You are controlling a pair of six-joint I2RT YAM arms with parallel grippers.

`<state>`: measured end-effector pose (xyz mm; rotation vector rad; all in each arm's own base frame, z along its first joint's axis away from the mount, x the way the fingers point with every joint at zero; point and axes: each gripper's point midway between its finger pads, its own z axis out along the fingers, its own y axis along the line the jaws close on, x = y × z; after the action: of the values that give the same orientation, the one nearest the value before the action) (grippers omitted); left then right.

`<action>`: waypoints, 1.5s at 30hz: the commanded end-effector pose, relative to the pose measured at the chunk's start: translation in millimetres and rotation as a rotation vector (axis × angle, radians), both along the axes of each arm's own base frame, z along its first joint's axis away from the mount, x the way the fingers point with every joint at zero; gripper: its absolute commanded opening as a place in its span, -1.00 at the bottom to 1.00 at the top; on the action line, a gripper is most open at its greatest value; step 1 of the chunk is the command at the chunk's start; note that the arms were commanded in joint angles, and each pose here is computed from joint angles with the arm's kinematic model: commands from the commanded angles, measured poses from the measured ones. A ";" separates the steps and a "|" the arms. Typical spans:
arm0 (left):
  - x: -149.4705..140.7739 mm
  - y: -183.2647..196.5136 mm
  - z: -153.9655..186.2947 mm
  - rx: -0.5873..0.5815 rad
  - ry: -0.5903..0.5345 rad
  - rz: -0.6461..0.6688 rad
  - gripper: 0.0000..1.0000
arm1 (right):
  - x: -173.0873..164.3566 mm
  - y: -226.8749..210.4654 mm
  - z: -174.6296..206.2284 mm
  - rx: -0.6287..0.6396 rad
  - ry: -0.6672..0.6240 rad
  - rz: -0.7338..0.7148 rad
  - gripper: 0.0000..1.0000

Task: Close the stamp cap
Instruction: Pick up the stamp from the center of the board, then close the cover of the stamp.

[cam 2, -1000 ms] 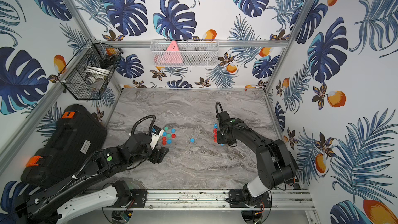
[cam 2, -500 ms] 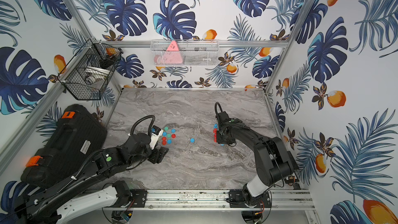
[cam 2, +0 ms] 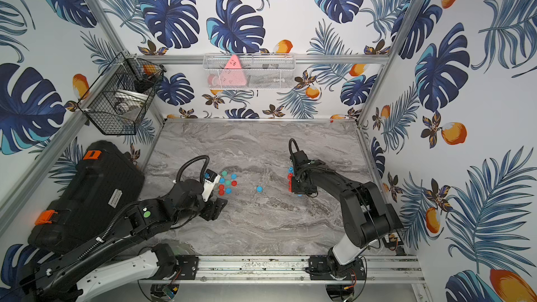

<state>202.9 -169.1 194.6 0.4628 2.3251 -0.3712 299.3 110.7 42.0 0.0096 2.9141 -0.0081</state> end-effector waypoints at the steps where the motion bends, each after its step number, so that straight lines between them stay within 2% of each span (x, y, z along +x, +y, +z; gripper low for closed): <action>1: 1.2 1.2 0.6 0.001 -0.007 0.007 0.44 | 1.6 1.5 -1.1 0.001 -0.004 0.003 -0.47; 11: 1.1 1.7 0.5 0.001 -0.008 0.009 0.42 | -1.9 3.1 -1.7 -0.012 0.005 0.016 -0.66; 20: 1.0 2.9 1.6 0.000 -0.013 0.013 0.42 | -5.6 7.2 26.3 -0.014 -0.031 0.019 -0.70; 29: 1.8 4.3 2.3 0.001 -0.018 0.021 0.41 | -10.0 44.9 75.9 0.005 -0.091 0.107 -0.69; 34: 1.9 3.9 3.4 -0.001 -0.020 0.020 0.41 | -9.7 72.8 89.4 0.019 -0.089 0.165 -0.69; 40: 1.7 5.0 2.9 0.000 -0.020 0.024 0.40 | -5.8 107.3 85.1 0.019 -0.061 0.235 -0.68; 45: 2.0 5.2 4.0 -0.003 -0.023 0.026 0.40 | -2.8 133.1 67.4 0.022 -0.017 0.280 -0.68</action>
<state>203.9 -165.5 198.5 0.4438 2.3084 -0.3626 300.3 235.6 116.0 -0.3671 2.8375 0.0645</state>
